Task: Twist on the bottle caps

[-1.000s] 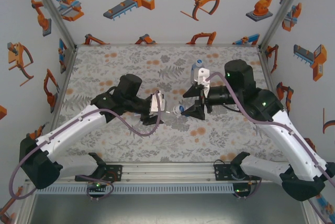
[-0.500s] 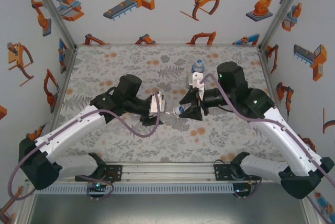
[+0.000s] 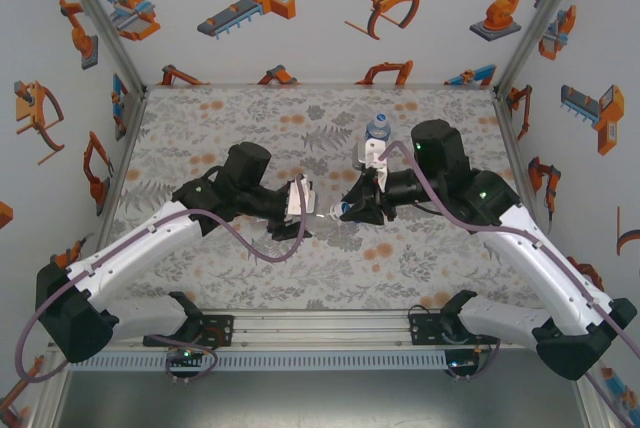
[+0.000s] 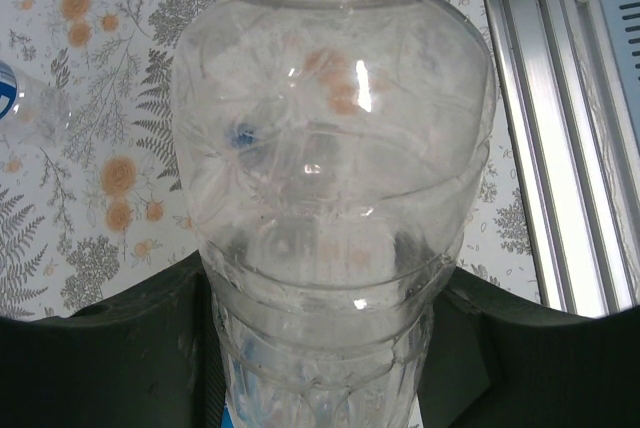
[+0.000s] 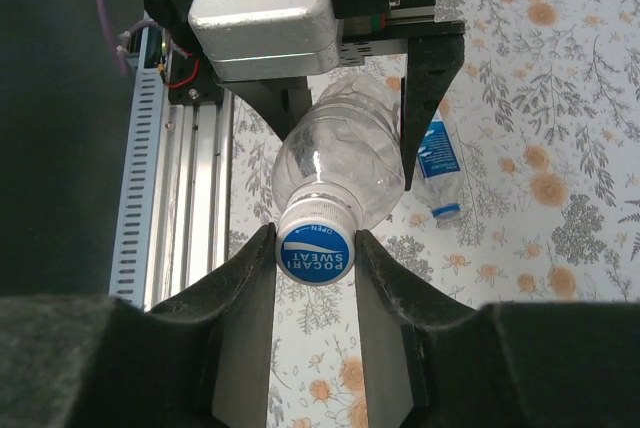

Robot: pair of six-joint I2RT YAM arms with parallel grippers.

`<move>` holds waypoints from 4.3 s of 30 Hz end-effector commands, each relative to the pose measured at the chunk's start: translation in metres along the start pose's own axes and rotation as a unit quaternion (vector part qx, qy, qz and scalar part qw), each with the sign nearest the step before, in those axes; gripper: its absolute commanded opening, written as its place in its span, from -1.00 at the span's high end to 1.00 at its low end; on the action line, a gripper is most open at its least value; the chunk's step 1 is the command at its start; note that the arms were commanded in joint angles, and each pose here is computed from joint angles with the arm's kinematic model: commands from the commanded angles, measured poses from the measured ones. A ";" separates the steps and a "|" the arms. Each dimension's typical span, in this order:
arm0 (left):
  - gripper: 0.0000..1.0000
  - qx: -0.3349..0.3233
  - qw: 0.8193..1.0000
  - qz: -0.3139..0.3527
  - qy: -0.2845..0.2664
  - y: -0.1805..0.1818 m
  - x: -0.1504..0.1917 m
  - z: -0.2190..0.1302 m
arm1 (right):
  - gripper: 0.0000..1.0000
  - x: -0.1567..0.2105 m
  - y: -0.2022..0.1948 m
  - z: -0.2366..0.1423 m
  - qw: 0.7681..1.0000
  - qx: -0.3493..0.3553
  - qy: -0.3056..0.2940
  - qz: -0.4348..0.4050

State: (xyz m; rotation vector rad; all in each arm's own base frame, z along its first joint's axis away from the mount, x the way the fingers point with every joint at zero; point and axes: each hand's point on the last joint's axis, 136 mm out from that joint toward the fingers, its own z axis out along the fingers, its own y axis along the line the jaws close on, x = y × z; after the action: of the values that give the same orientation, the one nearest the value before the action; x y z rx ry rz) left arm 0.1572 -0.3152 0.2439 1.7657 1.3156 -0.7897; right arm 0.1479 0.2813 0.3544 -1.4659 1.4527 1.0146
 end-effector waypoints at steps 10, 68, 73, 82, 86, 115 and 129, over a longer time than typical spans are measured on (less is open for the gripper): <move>1.00 -0.013 0.999 -0.007 -0.030 0.008 -0.021 -0.004 | 0.76 0.008 -0.006 0.002 0.999 0.038 -0.004 0.021; 1.00 -0.026 0.999 0.014 -0.044 0.020 -0.020 0.007 | 1.00 0.086 -0.071 0.005 0.736 0.234 -0.100 0.628; 1.00 -0.017 0.998 0.023 -0.049 0.018 -0.020 0.011 | 1.00 0.099 -0.074 0.002 0.661 0.244 -0.128 0.697; 1.00 -0.018 0.998 0.033 -0.046 0.019 -0.018 0.013 | 0.84 0.094 -0.075 0.005 0.650 0.235 -0.138 0.709; 1.00 -0.014 0.998 0.032 -0.042 0.017 -0.016 0.012 | 0.23 0.074 -0.075 -0.008 0.701 0.254 -0.127 0.654; 1.00 0.023 0.998 0.010 -0.050 -0.010 -0.019 -0.001 | -0.15 -0.015 0.021 -0.020 0.990 0.039 -0.029 -0.133; 1.00 0.021 0.999 0.007 -0.047 -0.011 -0.019 -0.003 | 0.07 -0.008 0.018 -0.010 0.991 0.037 -0.036 -0.124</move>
State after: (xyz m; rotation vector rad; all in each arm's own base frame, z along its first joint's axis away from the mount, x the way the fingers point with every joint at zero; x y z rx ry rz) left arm 0.1508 -0.3218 0.2488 1.7507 1.2589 -0.8510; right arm 0.1354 0.2705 0.3544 -1.4983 1.2861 0.8264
